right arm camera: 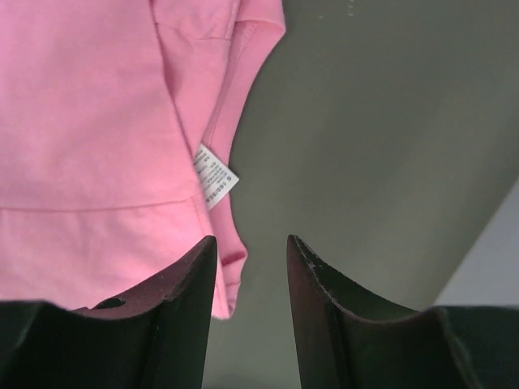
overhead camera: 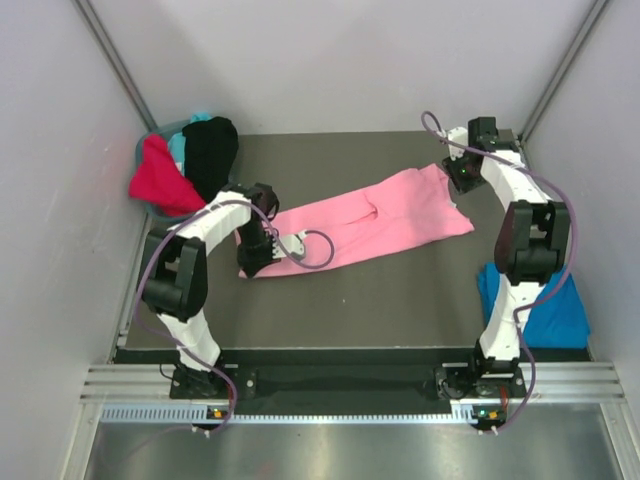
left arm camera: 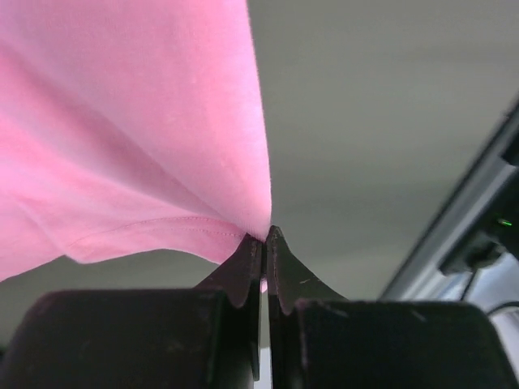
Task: Fold and stack the t-shirts
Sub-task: Fold the tshirt
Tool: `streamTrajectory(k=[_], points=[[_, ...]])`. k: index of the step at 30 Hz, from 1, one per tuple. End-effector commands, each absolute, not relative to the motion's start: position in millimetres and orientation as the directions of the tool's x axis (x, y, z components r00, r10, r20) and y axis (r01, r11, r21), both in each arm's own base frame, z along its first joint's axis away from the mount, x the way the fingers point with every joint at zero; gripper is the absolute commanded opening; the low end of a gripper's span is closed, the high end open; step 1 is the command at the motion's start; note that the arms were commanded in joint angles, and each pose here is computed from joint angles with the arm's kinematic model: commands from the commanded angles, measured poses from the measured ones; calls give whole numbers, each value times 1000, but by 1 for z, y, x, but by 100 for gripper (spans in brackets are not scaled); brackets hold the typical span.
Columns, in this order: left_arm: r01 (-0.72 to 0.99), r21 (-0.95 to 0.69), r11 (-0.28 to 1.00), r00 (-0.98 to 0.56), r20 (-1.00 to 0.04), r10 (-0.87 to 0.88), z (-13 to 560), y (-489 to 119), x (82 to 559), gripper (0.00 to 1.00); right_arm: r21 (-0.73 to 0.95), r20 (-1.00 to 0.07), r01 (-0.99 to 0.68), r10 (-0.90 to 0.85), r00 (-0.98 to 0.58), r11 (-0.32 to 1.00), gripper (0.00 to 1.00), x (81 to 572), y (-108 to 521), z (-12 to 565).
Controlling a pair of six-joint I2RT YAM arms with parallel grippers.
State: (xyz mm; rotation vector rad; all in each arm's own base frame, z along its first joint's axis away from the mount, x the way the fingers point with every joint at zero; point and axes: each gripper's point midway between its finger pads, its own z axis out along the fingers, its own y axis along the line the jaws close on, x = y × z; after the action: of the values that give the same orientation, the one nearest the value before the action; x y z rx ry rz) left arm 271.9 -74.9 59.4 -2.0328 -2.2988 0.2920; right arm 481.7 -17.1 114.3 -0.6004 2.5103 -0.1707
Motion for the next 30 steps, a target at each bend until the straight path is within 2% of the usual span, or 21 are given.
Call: streamTrajectory(k=[1,5,11,20,29,30], points=[[955,-268,128,-149,-59,987,79,-70,225,0,-207,-533,-390,-438,-724,897,40,506,-5,115],[930,-340,138,-159,-36,987,87,-75,196,0,-176,-518,-418,-445,-730,891,40,515,1,96],[919,-372,132,-157,-35,987,92,-98,177,0,-119,-497,-452,-447,-744,884,40,522,10,74],[928,-355,111,-132,-35,991,93,-116,174,0,-65,-450,-462,-439,-777,884,39,518,13,56],[934,-340,110,-125,-23,992,92,-116,176,1,-18,-364,-484,-457,-812,875,32,504,17,29],[935,-338,107,-121,-20,993,91,-114,175,1,-15,-360,-488,-460,-812,873,28,503,19,29]])
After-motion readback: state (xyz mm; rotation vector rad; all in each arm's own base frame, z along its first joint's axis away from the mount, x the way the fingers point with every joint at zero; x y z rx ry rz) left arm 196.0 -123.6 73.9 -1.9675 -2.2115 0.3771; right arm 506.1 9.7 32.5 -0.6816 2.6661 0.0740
